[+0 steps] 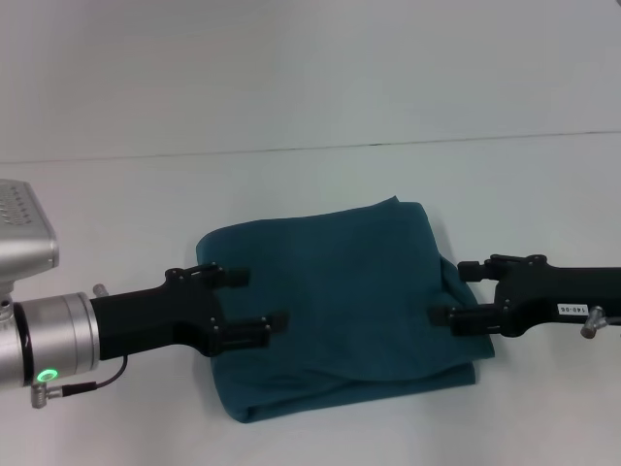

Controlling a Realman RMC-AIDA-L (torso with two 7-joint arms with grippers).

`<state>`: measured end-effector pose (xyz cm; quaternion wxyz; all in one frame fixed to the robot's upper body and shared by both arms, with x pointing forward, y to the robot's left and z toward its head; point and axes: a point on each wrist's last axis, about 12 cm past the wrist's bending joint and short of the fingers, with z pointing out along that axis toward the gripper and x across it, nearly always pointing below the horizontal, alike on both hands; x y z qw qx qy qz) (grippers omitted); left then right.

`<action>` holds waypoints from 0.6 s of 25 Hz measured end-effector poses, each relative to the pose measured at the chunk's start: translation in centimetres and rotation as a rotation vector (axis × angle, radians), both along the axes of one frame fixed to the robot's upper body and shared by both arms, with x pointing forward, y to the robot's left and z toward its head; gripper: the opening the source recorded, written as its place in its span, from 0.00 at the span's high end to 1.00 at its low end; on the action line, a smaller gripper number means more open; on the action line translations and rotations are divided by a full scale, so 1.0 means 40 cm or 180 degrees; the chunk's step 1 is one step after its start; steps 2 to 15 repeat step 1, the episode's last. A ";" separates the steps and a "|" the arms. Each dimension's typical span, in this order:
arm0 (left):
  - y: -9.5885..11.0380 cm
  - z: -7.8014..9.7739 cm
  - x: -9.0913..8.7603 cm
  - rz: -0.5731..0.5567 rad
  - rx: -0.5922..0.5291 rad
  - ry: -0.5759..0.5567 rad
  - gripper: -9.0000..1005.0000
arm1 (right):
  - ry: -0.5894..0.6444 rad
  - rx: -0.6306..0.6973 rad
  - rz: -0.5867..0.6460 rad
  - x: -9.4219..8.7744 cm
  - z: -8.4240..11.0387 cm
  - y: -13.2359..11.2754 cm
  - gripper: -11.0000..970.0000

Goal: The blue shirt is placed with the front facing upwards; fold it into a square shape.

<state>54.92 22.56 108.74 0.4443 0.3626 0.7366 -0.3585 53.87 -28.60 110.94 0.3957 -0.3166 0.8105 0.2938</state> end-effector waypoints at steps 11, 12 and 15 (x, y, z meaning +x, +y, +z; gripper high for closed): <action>0.000 0.000 0.000 0.0000 0.0000 0.0000 0.14 | 0.0000 0.0001 -0.0002 0.000 0.000 0.000 0.03; 0.000 0.000 0.000 0.0000 0.0000 0.0000 0.14 | 0.0000 0.0001 -0.0002 0.000 0.000 0.000 0.03; 0.000 0.000 0.000 0.0000 0.0000 0.0000 0.14 | 0.0000 0.0001 -0.0002 0.000 0.000 0.000 0.03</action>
